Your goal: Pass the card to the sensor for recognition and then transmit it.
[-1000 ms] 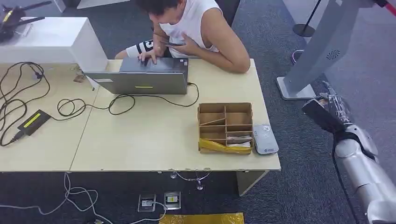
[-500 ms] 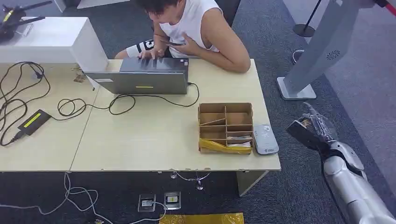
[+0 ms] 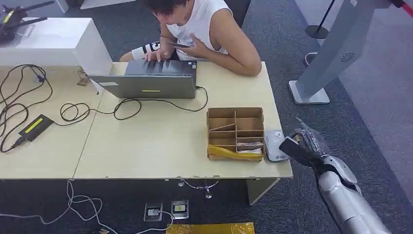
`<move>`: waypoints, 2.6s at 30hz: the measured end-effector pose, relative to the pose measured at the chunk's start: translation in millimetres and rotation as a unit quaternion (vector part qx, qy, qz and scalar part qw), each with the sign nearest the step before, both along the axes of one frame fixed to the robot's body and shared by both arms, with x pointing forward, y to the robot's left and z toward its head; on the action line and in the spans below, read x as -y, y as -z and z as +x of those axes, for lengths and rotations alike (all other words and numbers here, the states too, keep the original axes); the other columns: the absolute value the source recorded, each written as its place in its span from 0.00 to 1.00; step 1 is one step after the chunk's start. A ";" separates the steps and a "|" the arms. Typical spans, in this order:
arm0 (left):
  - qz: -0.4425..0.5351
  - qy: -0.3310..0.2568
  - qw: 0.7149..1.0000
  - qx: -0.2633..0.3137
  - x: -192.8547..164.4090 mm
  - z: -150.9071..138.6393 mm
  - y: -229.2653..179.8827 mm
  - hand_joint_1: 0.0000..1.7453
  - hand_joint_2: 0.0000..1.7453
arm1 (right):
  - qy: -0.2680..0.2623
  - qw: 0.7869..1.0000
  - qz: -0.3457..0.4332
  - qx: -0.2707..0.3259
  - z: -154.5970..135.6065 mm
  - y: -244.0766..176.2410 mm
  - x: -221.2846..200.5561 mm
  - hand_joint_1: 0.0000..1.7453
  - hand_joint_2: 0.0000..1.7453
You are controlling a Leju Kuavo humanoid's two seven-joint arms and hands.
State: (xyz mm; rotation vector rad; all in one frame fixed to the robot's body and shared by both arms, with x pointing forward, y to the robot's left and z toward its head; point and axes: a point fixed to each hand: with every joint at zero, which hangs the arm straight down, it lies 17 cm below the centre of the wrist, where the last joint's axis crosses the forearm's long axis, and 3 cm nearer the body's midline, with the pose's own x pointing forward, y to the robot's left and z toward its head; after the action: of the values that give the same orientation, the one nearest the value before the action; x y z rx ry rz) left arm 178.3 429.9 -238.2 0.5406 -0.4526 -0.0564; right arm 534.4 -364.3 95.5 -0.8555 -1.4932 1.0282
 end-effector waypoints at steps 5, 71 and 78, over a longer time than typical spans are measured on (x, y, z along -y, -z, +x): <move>-0.001 0.002 1.000 0.000 0.5 0.6 0.0 0.00 0.00 | -0.014 1.000 0.005 -0.005 -2.1 5.1 -18.7 0.97 1.00; 0.005 0.009 1.000 0.006 -1.6 7.2 -2.8 0.00 0.00 | 0.028 0.996 0.018 0.081 26.0 -71.6 13.2 0.87 1.00; 0.007 0.021 1.000 0.014 1.5 20.8 -6.6 0.00 0.00 | -0.008 0.971 -0.013 0.240 73.5 -253.7 -1.9 0.84 1.00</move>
State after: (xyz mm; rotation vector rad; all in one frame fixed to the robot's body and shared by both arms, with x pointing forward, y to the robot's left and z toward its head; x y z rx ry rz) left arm 199.1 428.3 -231.6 0.5464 -0.4914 -0.0925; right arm 608.0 -362.4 349.2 -1.1697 -1.8923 0.8888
